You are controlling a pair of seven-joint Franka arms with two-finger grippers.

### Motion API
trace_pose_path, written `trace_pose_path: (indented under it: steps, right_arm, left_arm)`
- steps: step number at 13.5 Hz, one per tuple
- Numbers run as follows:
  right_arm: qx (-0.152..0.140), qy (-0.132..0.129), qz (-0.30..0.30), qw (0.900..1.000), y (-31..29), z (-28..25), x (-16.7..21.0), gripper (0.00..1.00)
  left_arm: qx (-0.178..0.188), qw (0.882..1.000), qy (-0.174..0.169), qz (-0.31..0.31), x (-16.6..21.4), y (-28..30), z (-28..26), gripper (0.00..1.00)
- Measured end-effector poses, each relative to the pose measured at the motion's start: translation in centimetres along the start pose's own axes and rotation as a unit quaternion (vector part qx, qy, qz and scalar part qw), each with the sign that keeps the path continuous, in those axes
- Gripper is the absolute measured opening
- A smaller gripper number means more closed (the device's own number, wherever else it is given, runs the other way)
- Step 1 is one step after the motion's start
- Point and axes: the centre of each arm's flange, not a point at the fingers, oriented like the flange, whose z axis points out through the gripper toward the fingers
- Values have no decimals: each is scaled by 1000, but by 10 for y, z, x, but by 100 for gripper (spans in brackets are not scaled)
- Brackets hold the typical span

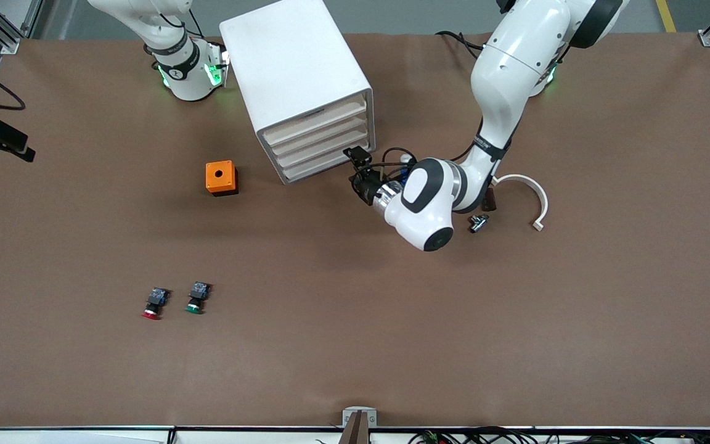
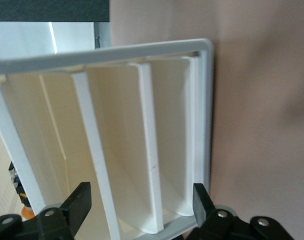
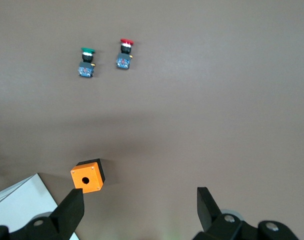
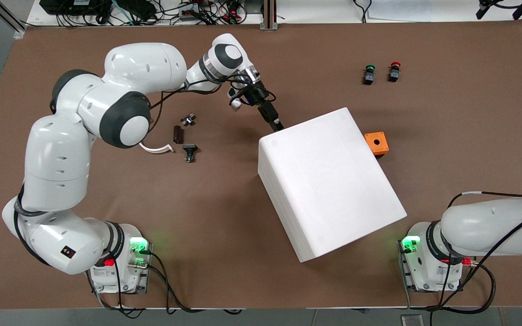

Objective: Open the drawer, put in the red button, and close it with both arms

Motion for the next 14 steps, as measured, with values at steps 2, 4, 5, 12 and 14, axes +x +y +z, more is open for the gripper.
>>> trace_pose_path:
  steps: [2, 4, 5, 12, 14]
  right_arm:
    - [0, -23, 2, 1000, 2, 33, 21, 100]
    - [-1, -32, 3, 999, 4, 53, 34, 100]
    - [-2, -35, 4, 999, 6, 60, 39, 100]
    - [-6, -2, 48, 999, -2, 139, 93, 100]
    - [-8, 0, 67, 998, -21, 174, 107, 100]
  left_arm:
    - [11, 1000, 6, -12, -5, -8, 18, 83]
    - [31, 999, 4, -23, -9, -12, 37, 75]
    - [40, 999, 5, -27, -10, -14, 45, 70]
    - [73, 996, 12, -41, -13, -18, 82, 39]
    - [75, 996, 11, -40, -14, -18, 79, 16]
